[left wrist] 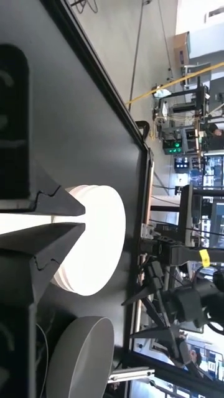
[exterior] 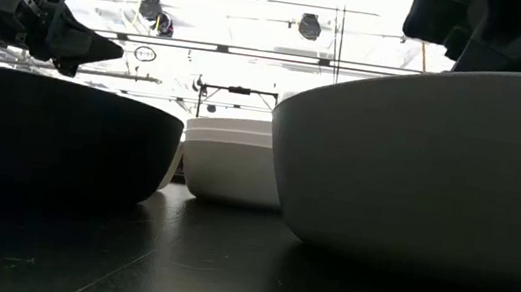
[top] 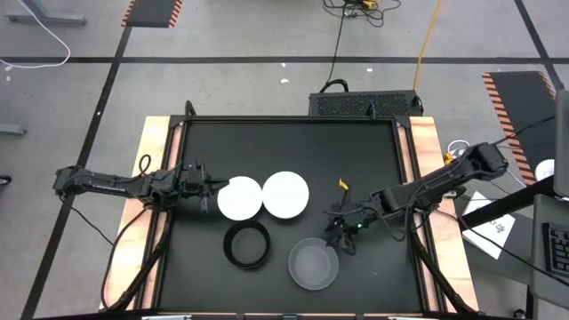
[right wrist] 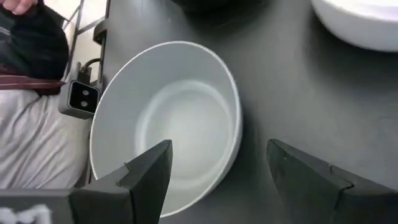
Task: Nest bowls inside each other
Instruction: Stack the gray bowl into the white bowl
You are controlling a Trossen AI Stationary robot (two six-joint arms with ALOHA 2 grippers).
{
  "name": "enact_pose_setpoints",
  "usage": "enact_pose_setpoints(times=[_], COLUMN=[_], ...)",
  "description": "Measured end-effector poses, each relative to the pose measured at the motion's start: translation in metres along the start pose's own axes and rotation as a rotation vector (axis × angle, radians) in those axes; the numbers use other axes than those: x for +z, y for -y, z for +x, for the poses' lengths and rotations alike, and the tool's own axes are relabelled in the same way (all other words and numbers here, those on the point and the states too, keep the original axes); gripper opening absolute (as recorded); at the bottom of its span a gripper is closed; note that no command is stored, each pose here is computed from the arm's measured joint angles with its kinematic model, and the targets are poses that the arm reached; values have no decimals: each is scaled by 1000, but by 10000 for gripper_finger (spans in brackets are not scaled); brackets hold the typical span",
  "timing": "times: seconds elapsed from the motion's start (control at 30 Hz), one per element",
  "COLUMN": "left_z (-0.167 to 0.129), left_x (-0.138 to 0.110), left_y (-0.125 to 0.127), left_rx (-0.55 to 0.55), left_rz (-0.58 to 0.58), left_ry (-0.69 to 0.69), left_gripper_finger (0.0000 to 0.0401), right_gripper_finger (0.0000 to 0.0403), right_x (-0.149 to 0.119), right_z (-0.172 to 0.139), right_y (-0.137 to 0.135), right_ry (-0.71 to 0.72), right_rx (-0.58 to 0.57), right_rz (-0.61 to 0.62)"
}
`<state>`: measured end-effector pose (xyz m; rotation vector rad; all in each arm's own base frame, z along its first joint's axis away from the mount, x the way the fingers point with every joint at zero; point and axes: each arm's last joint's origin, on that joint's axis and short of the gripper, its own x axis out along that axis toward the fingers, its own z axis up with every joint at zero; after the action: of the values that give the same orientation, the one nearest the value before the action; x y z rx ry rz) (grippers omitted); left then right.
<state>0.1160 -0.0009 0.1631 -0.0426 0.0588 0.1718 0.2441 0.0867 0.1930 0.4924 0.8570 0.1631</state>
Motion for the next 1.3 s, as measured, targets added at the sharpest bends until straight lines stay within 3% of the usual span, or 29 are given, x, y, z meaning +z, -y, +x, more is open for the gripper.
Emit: enact_pose_setpoints(times=[0.47,1.3], left_z=[0,0], left_x=[0,1], left_y=[0,0], left_rx=[-2,-2], left_rz=[18,31], left_ry=[2,7], left_gripper_finger=[31,31], right_gripper_finger=[256,256], right_x=[-9,-15], right_z=[22,39], right_y=[7,8], right_ry=[-75,-119], right_rx=[-44,-36], right_rz=[100,114])
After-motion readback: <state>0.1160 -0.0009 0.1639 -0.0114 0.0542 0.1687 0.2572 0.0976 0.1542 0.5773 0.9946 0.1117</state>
